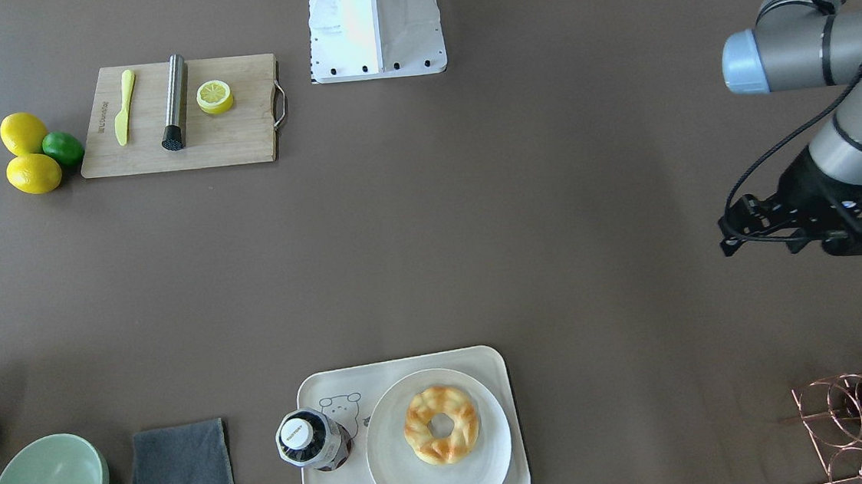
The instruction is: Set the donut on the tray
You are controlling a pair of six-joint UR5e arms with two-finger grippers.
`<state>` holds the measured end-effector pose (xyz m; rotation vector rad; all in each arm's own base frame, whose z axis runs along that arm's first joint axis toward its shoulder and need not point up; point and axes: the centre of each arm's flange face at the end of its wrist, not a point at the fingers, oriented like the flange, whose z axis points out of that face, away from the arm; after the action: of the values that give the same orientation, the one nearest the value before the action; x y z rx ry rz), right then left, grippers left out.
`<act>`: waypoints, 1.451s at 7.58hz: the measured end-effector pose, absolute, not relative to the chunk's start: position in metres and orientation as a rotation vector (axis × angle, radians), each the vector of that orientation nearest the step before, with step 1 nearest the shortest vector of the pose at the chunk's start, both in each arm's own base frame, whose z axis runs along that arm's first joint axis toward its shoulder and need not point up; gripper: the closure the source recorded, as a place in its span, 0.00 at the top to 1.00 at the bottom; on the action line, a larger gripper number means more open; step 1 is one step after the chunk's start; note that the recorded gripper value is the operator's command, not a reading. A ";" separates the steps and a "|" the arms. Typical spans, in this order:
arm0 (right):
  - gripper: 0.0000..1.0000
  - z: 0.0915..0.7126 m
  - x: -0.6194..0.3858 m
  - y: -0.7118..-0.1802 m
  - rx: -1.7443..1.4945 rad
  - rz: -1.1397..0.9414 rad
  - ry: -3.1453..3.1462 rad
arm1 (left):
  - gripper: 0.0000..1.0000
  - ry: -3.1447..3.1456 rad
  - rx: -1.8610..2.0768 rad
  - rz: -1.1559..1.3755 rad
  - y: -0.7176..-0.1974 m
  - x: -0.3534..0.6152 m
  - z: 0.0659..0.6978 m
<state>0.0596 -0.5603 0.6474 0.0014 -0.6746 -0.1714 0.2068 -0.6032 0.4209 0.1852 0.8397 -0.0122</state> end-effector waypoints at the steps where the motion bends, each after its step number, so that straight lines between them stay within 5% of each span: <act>1: 1.00 0.652 0.064 -0.557 0.002 -0.179 -0.674 | 0.99 0.784 0.199 0.040 -0.594 0.154 0.466; 6: 1.00 0.667 0.080 -0.540 -0.006 -0.170 -0.664 | 0.99 0.698 0.085 0.146 -0.537 -0.062 0.586; 11: 1.00 0.665 0.088 -0.539 0.005 -0.167 -0.651 | 0.99 0.643 0.002 0.084 -0.505 -0.089 0.630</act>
<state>0.0882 -0.5388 0.6653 0.0046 -0.6511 -0.1669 -0.0895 -0.5049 0.6305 0.0016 0.6434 0.0842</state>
